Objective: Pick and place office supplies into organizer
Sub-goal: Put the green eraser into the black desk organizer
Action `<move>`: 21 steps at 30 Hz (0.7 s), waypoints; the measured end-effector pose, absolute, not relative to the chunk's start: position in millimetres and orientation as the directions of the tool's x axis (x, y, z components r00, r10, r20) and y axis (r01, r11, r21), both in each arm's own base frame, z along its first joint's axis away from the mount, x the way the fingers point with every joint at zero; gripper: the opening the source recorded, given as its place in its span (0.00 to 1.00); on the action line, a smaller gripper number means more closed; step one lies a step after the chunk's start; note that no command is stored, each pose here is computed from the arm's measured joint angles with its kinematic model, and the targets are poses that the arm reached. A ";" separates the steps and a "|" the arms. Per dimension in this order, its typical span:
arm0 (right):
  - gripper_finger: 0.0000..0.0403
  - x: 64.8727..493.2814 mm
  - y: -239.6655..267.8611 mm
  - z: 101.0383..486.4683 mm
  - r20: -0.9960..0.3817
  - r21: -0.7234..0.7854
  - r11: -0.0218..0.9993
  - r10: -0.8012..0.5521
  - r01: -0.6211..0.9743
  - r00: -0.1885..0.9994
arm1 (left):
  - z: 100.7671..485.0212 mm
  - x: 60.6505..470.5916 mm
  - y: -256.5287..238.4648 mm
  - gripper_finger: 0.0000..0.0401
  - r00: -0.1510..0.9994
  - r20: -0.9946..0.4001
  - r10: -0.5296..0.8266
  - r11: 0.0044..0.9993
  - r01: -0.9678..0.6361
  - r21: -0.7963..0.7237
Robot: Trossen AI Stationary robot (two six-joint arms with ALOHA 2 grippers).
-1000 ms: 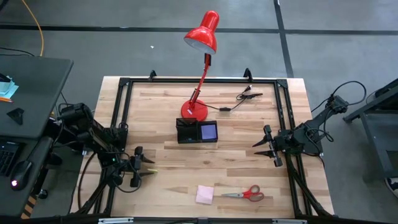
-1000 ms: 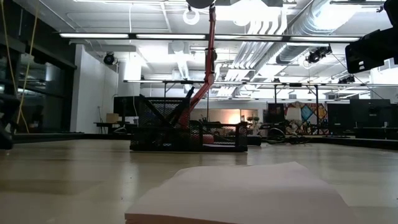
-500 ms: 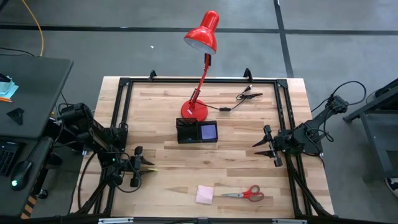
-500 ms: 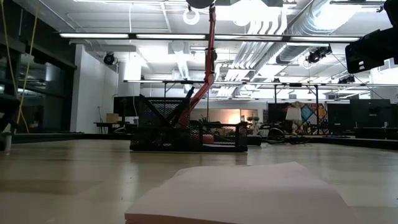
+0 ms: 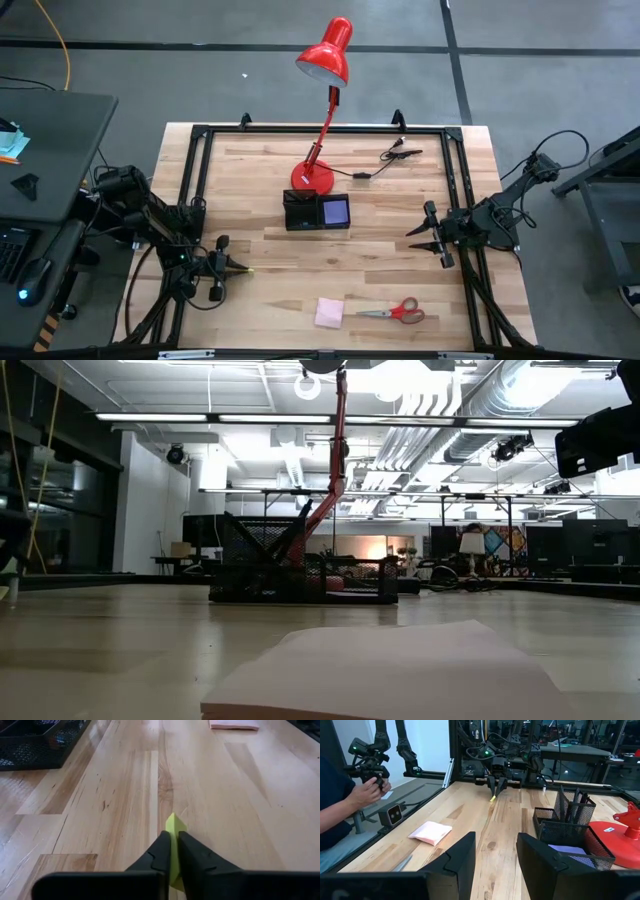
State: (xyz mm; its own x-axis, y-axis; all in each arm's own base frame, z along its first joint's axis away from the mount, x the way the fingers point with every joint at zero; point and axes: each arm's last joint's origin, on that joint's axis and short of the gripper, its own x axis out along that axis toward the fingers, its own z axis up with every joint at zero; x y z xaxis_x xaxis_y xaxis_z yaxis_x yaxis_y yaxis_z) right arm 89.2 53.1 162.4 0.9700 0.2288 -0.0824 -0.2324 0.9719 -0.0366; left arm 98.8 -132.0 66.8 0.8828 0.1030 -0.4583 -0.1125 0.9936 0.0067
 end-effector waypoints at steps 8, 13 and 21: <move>0.33 89.2 53.1 162.4 -0.082 -0.037 0.972 0.229 -0.232 0.970 | 67.7 99.5 -133.1 0.03 0.886 -0.452 0.099 0.994 -0.111 -0.001; 0.33 89.2 53.0 162.5 -0.082 -0.037 0.972 0.229 -0.232 0.970 | 69.8 101.5 -136.3 0.03 0.891 -0.442 0.100 0.994 -0.106 0.012; 0.33 89.2 53.0 162.5 -0.082 -0.037 0.972 0.229 -0.232 0.970 | 70.2 102.0 -137.6 0.02 0.890 -0.447 0.093 0.995 -0.096 0.016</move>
